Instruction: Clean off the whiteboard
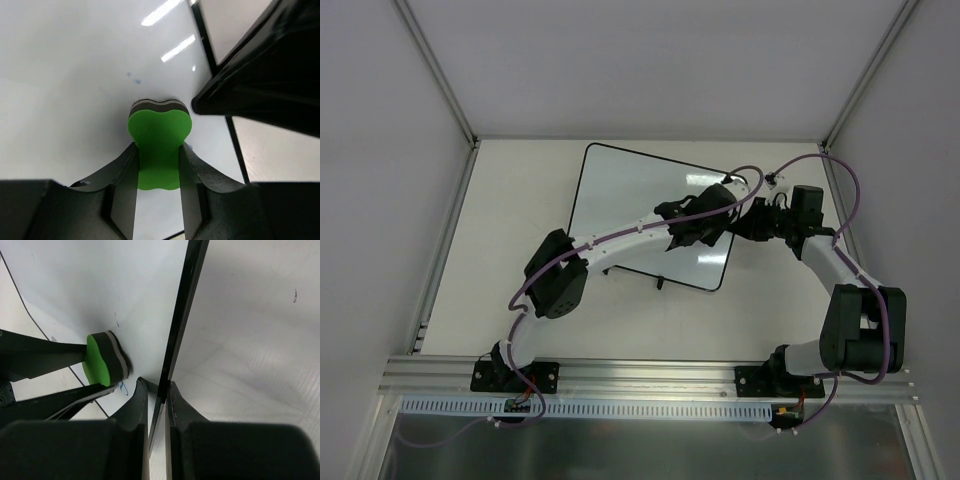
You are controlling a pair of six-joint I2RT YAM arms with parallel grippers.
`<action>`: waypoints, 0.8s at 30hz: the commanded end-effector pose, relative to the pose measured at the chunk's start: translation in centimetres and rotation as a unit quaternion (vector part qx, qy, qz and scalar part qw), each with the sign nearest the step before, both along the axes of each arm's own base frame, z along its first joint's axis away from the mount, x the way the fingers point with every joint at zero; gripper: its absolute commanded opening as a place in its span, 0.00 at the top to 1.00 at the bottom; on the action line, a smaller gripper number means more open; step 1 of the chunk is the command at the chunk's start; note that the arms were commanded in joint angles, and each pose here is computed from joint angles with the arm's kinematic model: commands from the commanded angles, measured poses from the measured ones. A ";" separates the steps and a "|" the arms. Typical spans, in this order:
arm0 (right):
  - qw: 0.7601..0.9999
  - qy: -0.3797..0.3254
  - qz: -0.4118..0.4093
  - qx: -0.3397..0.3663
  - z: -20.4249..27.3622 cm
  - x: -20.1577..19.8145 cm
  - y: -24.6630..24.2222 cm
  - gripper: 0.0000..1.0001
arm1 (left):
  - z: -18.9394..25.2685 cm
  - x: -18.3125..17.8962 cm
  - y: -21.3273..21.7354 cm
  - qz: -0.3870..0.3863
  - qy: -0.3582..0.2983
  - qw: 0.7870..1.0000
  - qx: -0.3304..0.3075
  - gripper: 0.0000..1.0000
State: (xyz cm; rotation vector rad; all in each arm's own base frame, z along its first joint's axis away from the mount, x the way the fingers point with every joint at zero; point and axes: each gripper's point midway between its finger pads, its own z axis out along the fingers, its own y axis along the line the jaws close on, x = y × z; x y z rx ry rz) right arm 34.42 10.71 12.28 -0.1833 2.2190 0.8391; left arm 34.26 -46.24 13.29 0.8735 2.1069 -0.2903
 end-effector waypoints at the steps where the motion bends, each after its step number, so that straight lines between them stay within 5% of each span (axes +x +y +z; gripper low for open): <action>1: 0.996 -0.074 0.036 -0.040 1.3 1.1 0.9 1.00 | -5.4 1.1 6.8 0.107 0.057 0.991 0.062 1.00; 11: 0.996 -0.075 0.037 -0.039 1.3 1.0 0.9 1.00 | -5.4 0.9 10.0 0.174 0.048 0.981 0.068 1.00; 24: 0.996 -0.080 0.034 -0.033 1.8 1.3 1.1 1.00 | -6.9 -2.1 2.1 0.085 0.037 0.993 0.071 1.00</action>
